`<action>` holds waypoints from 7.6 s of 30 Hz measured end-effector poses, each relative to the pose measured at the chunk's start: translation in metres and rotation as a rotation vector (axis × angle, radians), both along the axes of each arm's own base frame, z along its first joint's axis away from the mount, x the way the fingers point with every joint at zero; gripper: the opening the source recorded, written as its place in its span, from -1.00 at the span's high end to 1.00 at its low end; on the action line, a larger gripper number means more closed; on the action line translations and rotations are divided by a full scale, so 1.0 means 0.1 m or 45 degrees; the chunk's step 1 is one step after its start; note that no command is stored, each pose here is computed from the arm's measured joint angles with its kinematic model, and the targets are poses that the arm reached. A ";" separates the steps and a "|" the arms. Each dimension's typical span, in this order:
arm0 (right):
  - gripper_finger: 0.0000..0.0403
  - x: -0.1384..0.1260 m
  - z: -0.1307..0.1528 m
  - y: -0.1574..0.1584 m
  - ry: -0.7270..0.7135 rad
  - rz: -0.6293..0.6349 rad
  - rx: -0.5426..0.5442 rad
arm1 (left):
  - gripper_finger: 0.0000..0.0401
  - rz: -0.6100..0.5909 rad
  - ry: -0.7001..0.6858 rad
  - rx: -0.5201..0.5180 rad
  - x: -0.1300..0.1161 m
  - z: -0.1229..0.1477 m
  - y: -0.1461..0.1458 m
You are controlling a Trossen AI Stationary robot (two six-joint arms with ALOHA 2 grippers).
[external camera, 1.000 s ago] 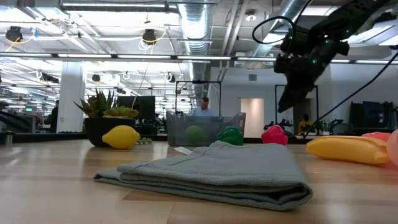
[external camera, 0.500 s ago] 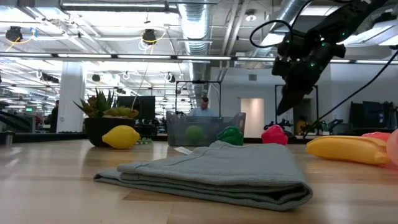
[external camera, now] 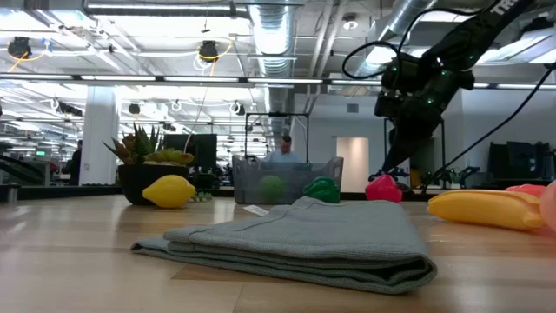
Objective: Pick and placing Produce into tupperware
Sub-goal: Put the apple into the black bin
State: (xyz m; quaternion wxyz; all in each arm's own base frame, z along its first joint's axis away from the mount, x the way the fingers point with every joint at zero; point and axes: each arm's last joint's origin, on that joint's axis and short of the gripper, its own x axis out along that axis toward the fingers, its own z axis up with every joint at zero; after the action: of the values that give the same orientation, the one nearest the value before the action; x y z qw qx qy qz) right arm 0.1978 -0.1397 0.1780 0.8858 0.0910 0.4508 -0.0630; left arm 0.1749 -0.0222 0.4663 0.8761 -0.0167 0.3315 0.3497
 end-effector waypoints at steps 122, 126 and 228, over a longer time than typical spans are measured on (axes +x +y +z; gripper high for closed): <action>-0.54 -0.05 0.17 0.10 -0.045 -0.141 0.054 | -0.44 0.026 -0.013 0.031 0.00 0.01 0.01; -0.54 -0.09 0.27 0.13 -0.101 -0.162 0.039 | -0.44 0.025 -0.012 0.032 0.00 0.01 0.01; -0.54 1.10 0.46 0.03 -0.401 0.029 0.039 | -0.44 0.031 -0.019 0.028 0.00 0.01 0.01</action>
State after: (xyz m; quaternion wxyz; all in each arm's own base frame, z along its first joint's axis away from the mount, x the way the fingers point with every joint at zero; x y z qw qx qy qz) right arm 0.3079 -0.1371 0.2238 0.9446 0.1081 0.3083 -0.0311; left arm 0.1745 -0.0214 0.4670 0.8742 -0.0137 0.3210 0.3640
